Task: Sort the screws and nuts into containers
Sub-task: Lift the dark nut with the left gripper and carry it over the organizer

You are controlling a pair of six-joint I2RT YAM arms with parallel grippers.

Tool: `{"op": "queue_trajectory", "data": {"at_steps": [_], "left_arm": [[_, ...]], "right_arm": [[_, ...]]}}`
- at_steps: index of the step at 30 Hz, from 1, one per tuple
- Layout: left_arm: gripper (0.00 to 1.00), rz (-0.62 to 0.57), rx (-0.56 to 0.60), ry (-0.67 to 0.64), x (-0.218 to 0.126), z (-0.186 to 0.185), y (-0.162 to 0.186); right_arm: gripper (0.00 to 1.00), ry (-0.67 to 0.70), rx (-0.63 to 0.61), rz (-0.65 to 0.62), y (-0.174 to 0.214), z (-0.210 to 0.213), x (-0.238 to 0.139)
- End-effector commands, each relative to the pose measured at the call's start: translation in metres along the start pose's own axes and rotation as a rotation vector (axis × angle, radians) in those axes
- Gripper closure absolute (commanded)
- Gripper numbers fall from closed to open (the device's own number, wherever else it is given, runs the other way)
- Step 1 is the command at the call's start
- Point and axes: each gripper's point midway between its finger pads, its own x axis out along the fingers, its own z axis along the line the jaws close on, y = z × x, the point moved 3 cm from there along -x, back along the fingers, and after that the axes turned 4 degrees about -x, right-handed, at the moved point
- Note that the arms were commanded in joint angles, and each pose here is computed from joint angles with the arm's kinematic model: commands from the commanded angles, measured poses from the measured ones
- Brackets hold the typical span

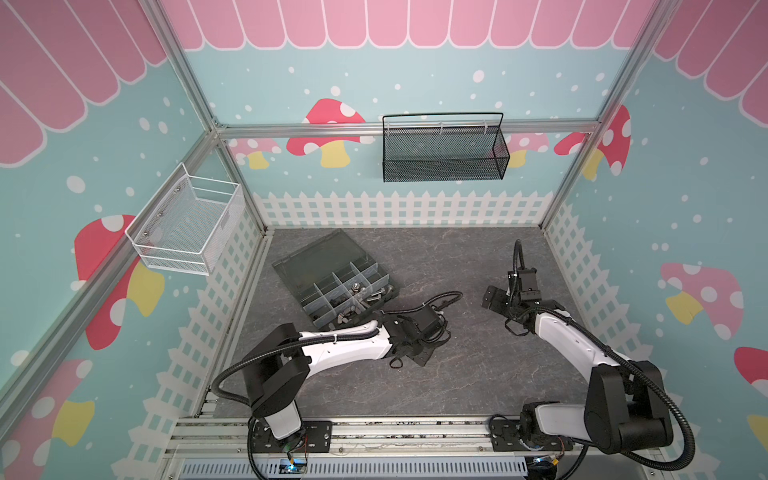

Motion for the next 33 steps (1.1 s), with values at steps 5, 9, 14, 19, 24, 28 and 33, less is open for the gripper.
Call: {"op": "queue_trajectory", "data": {"at_steps": [5, 9, 14, 19, 24, 28, 33], "left_arm": [[0.86, -0.169, -0.153, -0.008, -0.052, 0.039, -0.024], [0.85, -0.243, -0.231, -0.032, -0.077, 0.068, -0.028], [0.85, -0.325, -0.358, -0.084, -0.106, 0.116, -0.025], [0.86, -0.385, -0.488, -0.159, -0.128, 0.161, -0.014], [0.86, -0.418, -0.623, -0.229, -0.142, 0.201, 0.0], [0.86, -0.427, -0.73, -0.274, -0.149, 0.228, 0.015], [0.86, -0.405, -0.806, -0.299, -0.144, 0.245, 0.031]], "right_arm": [[0.02, -0.003, -0.008, 0.012, 0.005, -0.002, 0.003], [0.02, -0.023, -0.008, 0.008, 0.005, 0.0, 0.002], [0.02, -0.035, -0.004, 0.009, 0.006, 0.002, 0.003], [0.02, -0.05, -0.004, 0.01, 0.006, 0.004, 0.004], [0.02, -0.057, -0.01, 0.012, 0.006, 0.006, 0.002], [0.02, -0.057, -0.007, -0.001, 0.006, 0.005, -0.001], [0.02, -0.064, -0.005, -0.002, 0.006, 0.005, -0.001]]}}
